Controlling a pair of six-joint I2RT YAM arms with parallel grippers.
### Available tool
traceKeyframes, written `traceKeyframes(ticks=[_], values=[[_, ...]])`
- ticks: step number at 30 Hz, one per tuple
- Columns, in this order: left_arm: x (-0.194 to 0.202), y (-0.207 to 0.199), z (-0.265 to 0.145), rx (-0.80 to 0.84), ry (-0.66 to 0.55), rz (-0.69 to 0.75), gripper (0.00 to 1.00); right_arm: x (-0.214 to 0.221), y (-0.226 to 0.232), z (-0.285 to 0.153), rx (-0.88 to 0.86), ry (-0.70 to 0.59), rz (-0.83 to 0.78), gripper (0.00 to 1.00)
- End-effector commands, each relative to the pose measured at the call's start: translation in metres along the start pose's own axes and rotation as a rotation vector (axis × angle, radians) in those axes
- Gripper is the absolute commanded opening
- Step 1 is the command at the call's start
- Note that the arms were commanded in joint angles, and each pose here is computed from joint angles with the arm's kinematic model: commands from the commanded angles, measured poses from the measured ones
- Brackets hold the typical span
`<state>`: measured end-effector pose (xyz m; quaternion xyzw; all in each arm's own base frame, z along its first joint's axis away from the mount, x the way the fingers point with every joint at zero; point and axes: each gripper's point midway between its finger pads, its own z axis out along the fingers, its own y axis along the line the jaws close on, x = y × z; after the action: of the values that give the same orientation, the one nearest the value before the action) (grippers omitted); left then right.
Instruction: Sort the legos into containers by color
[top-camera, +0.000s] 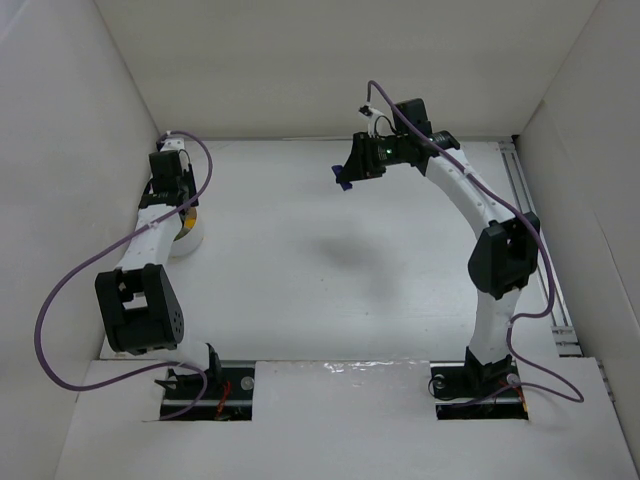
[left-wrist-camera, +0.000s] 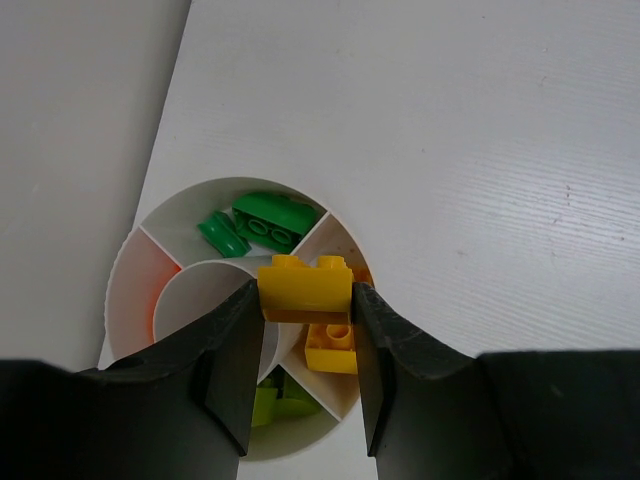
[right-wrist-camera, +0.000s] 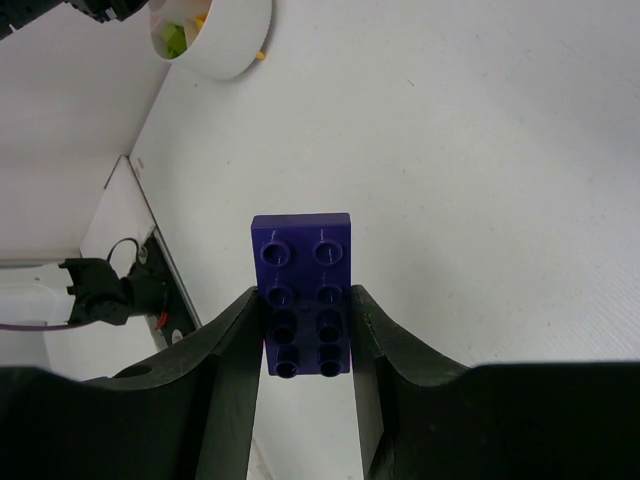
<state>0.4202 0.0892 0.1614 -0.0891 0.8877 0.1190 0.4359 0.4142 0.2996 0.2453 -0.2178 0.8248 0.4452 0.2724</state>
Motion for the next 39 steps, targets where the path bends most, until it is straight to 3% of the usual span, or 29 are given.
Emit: traceKeyframes(ticks=[1,5,11,22,27,30,34,35,39], values=[[-0.015,0.004,-0.002,-0.012,-0.048,-0.003,0.09,-0.01,0.006,-0.001,-0.011,-0.022,-0.022,0.0],[-0.011,0.002,-0.001,-0.003,-0.039,-0.01,0.13,-0.01,0.005,-0.001,-0.002,-0.025,-0.022,0.0],[-0.012,0.001,0.001,-0.002,-0.051,-0.022,0.28,-0.013,0.006,-0.002,-0.004,-0.031,-0.029,0.0],[-0.004,-0.001,-0.007,0.019,-0.05,-0.021,0.39,-0.011,0.006,-0.002,-0.002,-0.025,-0.022,0.0],[0.007,-0.001,-0.009,0.02,-0.021,-0.016,0.5,-0.013,0.003,-0.005,0.004,-0.03,-0.018,0.0],[0.009,-0.001,-0.01,0.02,-0.02,-0.016,0.5,-0.016,0.004,-0.006,0.003,-0.036,-0.024,0.0],[-0.014,-0.009,-0.038,0.145,-0.147,-0.069,0.51,-0.015,0.006,-0.006,-0.009,-0.034,-0.034,0.0],[-0.032,-0.007,-0.059,0.179,-0.228,-0.079,0.51,-0.015,0.008,-0.006,-0.021,-0.031,-0.034,0.0],[-0.057,-0.056,-0.124,0.532,-0.401,0.053,0.54,-0.007,0.019,-0.007,-0.098,0.009,-0.049,0.0]])
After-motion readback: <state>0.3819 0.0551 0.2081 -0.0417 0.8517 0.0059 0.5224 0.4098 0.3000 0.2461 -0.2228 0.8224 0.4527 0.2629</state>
